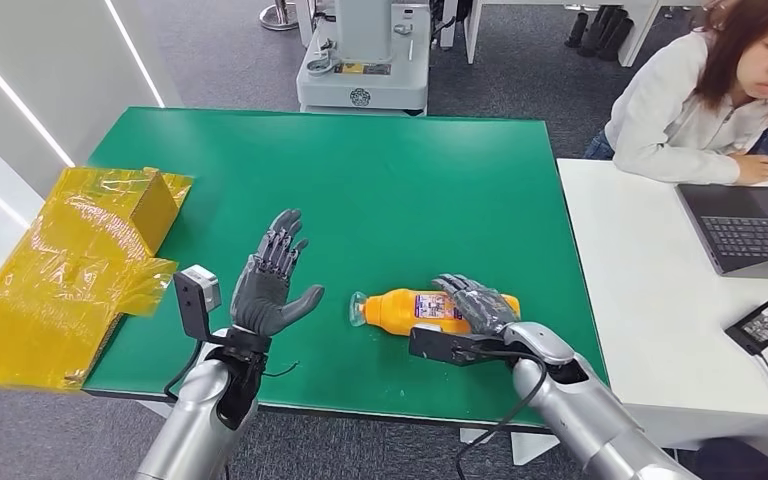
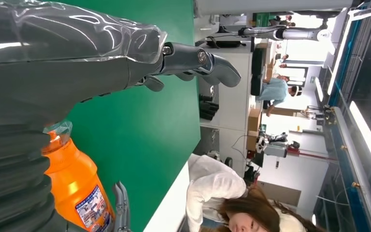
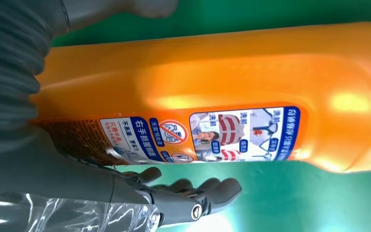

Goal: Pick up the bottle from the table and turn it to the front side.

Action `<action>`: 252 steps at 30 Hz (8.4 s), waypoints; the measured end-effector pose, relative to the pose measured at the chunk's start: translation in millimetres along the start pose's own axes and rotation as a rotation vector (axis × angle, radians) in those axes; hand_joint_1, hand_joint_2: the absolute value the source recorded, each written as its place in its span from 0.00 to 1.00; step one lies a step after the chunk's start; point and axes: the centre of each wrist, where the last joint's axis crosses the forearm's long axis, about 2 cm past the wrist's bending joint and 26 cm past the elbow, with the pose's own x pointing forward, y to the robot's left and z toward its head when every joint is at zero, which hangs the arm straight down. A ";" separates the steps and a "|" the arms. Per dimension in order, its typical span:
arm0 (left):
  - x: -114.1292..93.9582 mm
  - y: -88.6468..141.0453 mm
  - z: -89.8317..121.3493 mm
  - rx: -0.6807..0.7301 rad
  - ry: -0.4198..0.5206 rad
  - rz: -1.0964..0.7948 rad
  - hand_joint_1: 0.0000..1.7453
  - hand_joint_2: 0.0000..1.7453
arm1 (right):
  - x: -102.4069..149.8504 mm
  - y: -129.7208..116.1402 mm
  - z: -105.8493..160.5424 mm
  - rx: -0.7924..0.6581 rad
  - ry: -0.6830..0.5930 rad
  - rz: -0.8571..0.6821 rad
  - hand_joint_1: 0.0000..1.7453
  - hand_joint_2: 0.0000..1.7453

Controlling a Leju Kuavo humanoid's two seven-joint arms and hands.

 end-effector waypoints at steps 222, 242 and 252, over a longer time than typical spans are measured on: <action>30.8 -12.6 -81.9 -0.205 0.138 0.095 1.00 1.00 | 155.2 -11.1 -31.3 -0.477 -0.509 -0.626 1.00 1.00; 27.8 -1.7 -77.0 -0.145 0.115 -0.031 1.00 1.00 | 141.4 8.4 -10.9 -0.544 -0.560 -0.752 0.00 1.00; 36.0 25.7 -75.3 -0.037 0.048 -0.406 1.00 1.00 | 124.4 21.5 35.7 -0.755 -0.595 -0.825 0.00 1.00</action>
